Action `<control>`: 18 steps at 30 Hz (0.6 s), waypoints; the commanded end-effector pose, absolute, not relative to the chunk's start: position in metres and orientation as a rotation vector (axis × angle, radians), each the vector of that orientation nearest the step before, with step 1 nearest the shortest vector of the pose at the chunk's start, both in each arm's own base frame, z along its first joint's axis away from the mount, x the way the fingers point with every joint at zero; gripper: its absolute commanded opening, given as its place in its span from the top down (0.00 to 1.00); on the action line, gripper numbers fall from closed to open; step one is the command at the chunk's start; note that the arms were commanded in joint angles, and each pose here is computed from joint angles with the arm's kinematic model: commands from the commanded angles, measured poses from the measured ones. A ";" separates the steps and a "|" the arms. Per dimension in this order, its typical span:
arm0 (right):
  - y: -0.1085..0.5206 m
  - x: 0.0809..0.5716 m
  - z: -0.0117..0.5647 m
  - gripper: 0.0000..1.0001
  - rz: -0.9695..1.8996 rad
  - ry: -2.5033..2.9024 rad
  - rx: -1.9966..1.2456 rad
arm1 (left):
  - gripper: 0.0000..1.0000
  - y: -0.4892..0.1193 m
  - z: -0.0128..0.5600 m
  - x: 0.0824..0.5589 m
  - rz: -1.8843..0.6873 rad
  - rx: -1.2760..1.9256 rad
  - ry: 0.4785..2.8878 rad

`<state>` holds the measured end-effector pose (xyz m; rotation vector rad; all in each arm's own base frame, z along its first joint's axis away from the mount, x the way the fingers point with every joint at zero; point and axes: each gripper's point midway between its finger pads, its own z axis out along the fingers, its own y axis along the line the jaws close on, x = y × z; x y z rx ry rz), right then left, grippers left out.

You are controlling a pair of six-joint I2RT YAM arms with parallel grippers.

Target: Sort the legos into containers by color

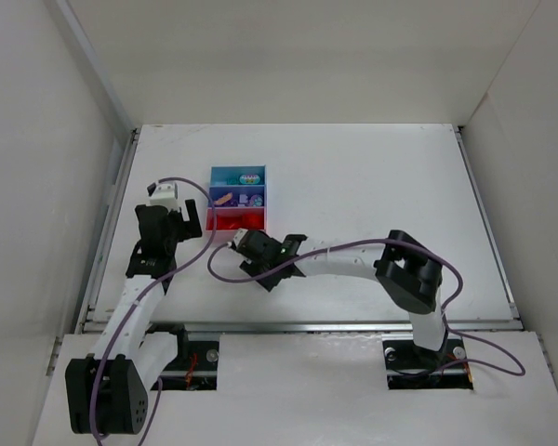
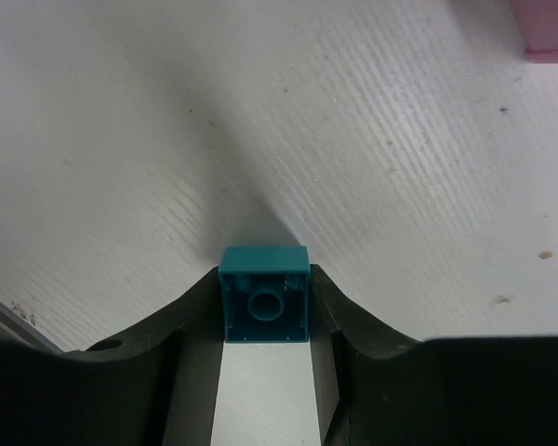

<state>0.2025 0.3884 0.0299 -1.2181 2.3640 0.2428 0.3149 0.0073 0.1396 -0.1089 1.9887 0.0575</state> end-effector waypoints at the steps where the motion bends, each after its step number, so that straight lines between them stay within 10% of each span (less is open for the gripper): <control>1: 0.410 0.232 0.104 1.00 0.274 2.223 -1.096 | 0.15 0.008 0.151 0.318 0.058 -0.116 1.934; 18: 0.451 0.473 0.217 1.00 0.199 1.923 -0.531 | 0.15 0.026 0.140 0.316 0.115 -0.173 1.954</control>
